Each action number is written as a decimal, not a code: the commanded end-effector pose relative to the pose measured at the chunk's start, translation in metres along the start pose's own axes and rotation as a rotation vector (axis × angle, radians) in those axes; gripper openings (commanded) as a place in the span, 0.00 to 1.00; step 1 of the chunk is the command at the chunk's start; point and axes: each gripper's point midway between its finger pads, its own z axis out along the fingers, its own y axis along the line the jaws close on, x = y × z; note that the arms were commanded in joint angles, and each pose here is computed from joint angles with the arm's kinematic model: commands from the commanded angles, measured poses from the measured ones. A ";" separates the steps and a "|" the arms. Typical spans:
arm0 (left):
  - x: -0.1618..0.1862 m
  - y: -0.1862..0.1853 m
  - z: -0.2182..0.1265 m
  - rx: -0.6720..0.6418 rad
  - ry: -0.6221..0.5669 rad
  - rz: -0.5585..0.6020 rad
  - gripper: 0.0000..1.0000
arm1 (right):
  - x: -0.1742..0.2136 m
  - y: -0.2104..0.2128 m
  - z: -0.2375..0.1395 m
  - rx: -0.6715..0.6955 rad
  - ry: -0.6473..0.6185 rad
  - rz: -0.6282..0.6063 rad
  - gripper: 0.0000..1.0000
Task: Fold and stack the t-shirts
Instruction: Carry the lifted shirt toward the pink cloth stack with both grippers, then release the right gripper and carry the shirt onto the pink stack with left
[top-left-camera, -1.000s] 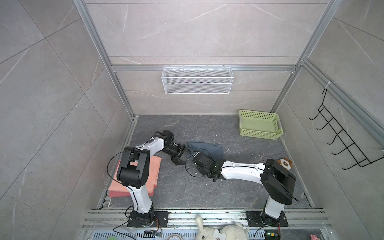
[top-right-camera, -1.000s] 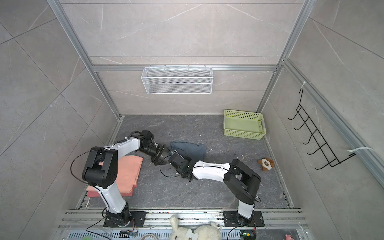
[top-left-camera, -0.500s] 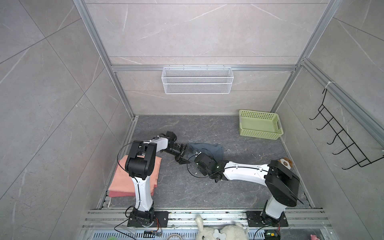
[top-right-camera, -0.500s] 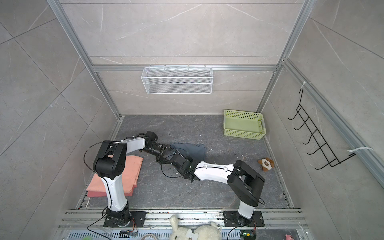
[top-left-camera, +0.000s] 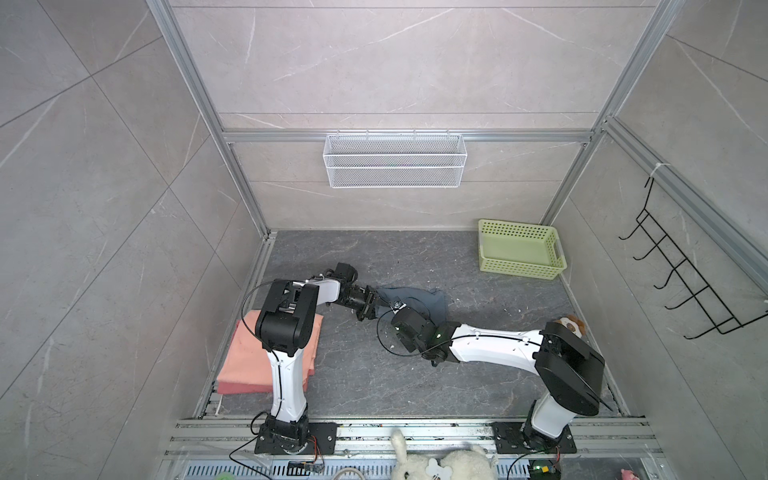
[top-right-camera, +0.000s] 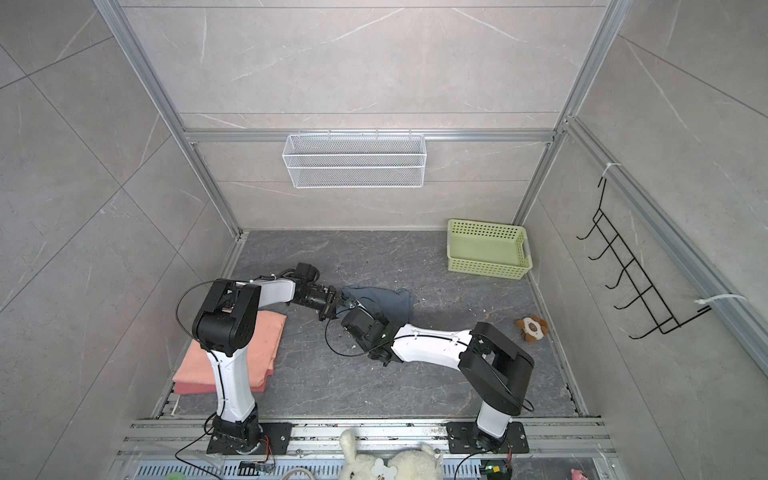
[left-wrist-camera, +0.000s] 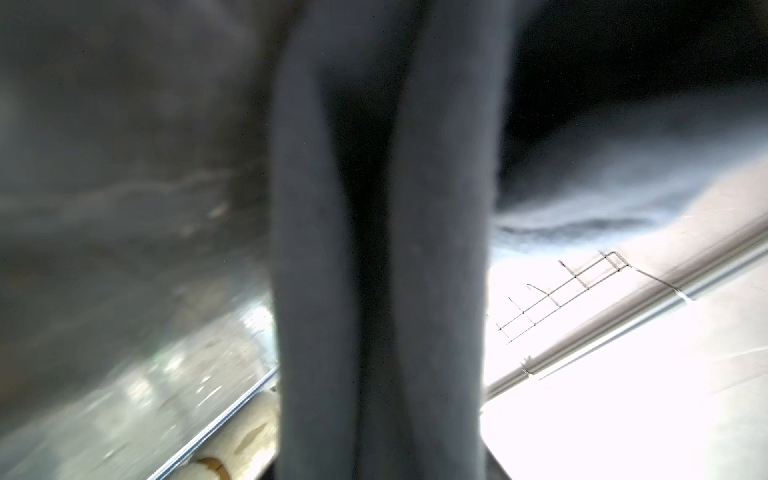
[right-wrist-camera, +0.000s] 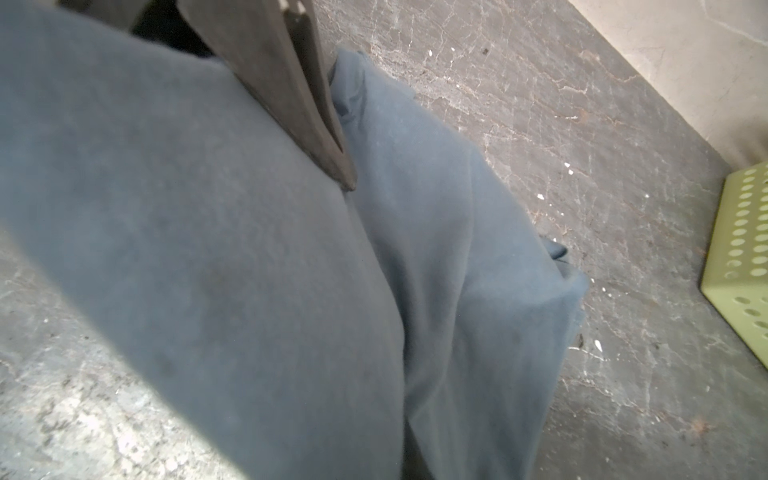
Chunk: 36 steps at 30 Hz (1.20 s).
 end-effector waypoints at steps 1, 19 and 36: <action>0.006 -0.007 0.002 0.027 0.019 -0.013 0.18 | -0.007 -0.002 -0.008 0.007 -0.038 0.043 0.13; 0.032 -0.003 -0.072 -0.506 -0.172 0.338 0.00 | -0.021 0.020 -0.065 -0.245 -0.005 0.098 0.73; 0.091 0.020 -0.191 -0.980 -0.449 0.522 0.00 | -0.030 -0.058 -0.073 0.036 -0.066 0.343 0.81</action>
